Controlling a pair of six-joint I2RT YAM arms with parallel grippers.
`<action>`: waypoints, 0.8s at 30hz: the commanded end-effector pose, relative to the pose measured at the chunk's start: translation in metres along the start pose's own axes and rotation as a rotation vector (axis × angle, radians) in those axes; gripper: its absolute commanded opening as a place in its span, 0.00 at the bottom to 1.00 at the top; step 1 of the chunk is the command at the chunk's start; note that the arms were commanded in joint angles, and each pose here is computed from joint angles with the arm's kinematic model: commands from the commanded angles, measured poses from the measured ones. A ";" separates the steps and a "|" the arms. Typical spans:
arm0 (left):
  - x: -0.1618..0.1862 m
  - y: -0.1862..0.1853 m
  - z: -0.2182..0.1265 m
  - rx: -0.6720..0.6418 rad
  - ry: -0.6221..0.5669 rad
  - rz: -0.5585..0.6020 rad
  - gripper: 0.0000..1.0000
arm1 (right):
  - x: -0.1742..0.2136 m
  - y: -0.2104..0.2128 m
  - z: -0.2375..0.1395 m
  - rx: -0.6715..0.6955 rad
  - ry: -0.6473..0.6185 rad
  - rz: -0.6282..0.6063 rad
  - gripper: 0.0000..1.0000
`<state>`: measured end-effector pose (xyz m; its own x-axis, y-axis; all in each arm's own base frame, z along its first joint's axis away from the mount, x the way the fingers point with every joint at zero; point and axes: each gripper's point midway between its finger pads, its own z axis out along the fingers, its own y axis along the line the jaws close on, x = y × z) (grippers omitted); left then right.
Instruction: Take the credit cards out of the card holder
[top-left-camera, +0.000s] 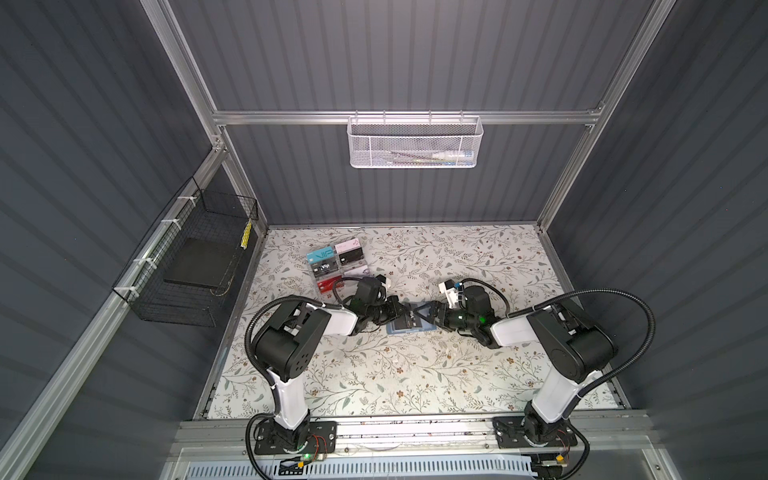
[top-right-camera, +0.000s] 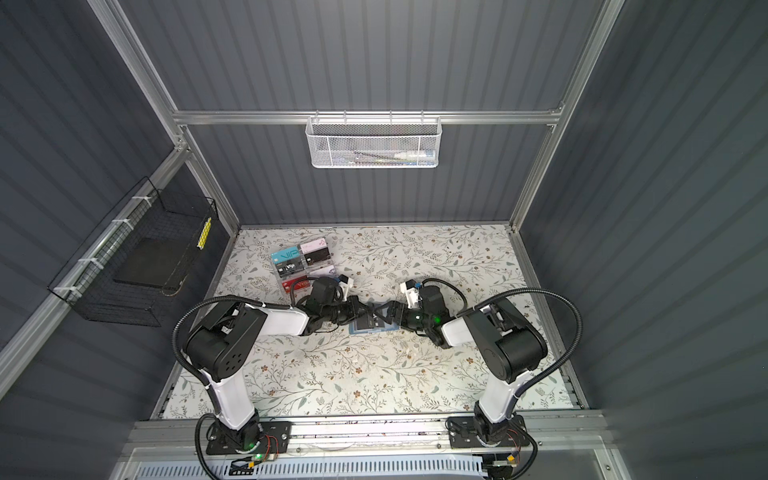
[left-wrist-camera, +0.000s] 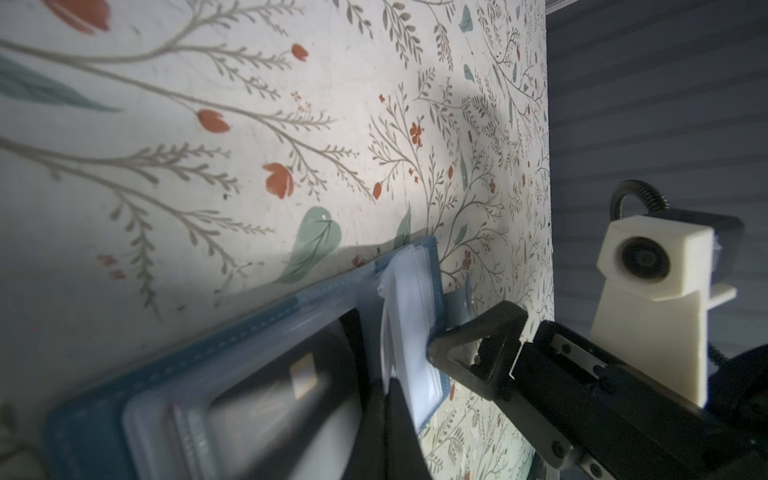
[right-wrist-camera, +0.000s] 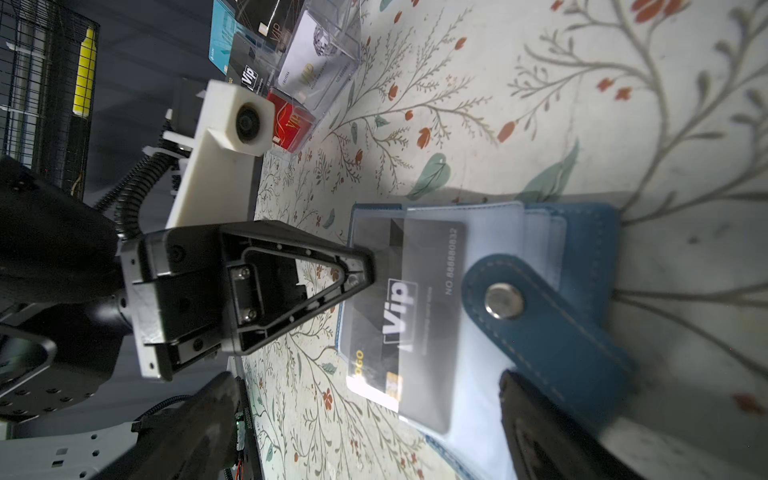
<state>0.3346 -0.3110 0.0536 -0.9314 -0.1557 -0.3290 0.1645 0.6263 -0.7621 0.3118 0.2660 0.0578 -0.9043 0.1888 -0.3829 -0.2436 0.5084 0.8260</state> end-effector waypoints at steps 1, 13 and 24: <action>-0.003 0.003 -0.014 -0.103 0.031 0.112 0.00 | 0.015 -0.020 -0.004 0.074 0.039 0.066 0.99; -0.043 -0.013 -0.063 -0.344 -0.004 0.407 0.00 | -0.005 0.014 -0.019 0.041 -0.012 0.019 0.99; -0.093 -0.046 -0.101 -0.484 -0.070 0.741 0.00 | -0.019 0.071 -0.045 0.088 -0.042 -0.098 0.99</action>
<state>0.3762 -0.2631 0.1649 -0.6819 0.2486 -0.6879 0.4957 0.8487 -0.1847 0.3000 0.2630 0.1338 -0.8680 0.1968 -0.4559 -0.2876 0.5493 0.7846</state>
